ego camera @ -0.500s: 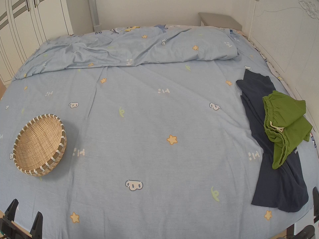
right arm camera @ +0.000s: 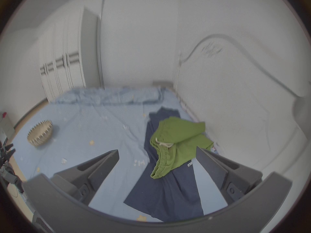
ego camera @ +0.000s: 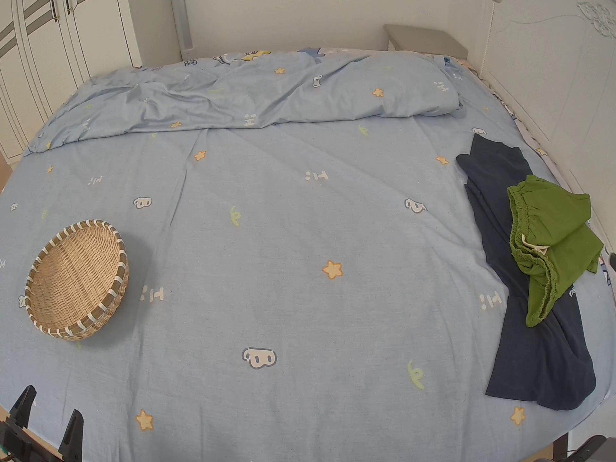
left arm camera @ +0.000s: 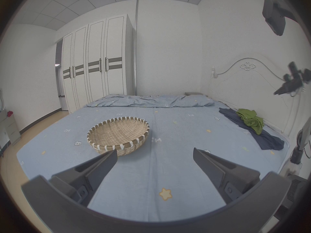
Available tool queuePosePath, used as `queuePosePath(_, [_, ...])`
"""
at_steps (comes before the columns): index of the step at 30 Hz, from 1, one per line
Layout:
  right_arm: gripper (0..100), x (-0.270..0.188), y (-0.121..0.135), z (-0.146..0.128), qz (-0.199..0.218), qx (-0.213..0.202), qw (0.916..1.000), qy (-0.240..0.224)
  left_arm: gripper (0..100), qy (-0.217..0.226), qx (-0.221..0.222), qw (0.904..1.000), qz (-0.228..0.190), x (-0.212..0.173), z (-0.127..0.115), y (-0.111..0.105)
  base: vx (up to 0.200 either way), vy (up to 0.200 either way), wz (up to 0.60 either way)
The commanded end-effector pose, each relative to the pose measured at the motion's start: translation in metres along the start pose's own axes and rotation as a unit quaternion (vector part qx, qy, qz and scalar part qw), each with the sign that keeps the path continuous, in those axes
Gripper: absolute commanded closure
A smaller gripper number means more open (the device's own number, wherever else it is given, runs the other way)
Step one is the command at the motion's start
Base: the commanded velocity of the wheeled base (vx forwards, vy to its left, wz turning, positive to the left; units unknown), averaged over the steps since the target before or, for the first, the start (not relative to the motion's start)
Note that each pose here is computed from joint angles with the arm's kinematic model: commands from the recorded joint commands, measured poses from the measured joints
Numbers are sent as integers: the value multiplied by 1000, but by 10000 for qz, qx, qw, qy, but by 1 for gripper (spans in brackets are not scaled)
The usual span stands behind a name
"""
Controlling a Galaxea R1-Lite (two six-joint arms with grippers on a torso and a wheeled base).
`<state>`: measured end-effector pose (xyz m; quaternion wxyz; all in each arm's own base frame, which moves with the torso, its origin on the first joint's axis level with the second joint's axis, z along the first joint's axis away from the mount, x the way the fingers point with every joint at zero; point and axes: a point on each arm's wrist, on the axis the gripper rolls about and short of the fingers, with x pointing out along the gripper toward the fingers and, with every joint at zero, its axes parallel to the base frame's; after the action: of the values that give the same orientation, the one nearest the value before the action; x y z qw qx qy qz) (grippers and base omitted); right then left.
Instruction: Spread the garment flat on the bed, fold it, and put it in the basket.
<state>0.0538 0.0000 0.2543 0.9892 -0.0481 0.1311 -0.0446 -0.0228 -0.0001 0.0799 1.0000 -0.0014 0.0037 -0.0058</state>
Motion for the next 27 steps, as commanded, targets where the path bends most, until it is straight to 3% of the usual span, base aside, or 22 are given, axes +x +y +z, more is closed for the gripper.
queuePosePath(1, [0, 144, 27, 46, -185, -510, 9881, 1441, 0, 24, -2, 10000, -3, 1, -4, 0, 0, 0, 0])
queuePosePath(11, [0, 200, 47, 23, -156, -630, 9795, 1906, 0, 24, -2, 10000, -3, 1, -4, 0, 0, 0, 0])
queuePosePath(22, [0, 247, 59, -13, -879, -958, 9614, 2425, 0, 24, -2, 10000, -3, 1, -4, 0, 0, 0, 0])
queuePosePath(27, [0, 265, 65, -19, -895, -914, 9654, 2272, 0, 24, -2, 10000, -3, 1, -4, 0, 0, 0, 0])
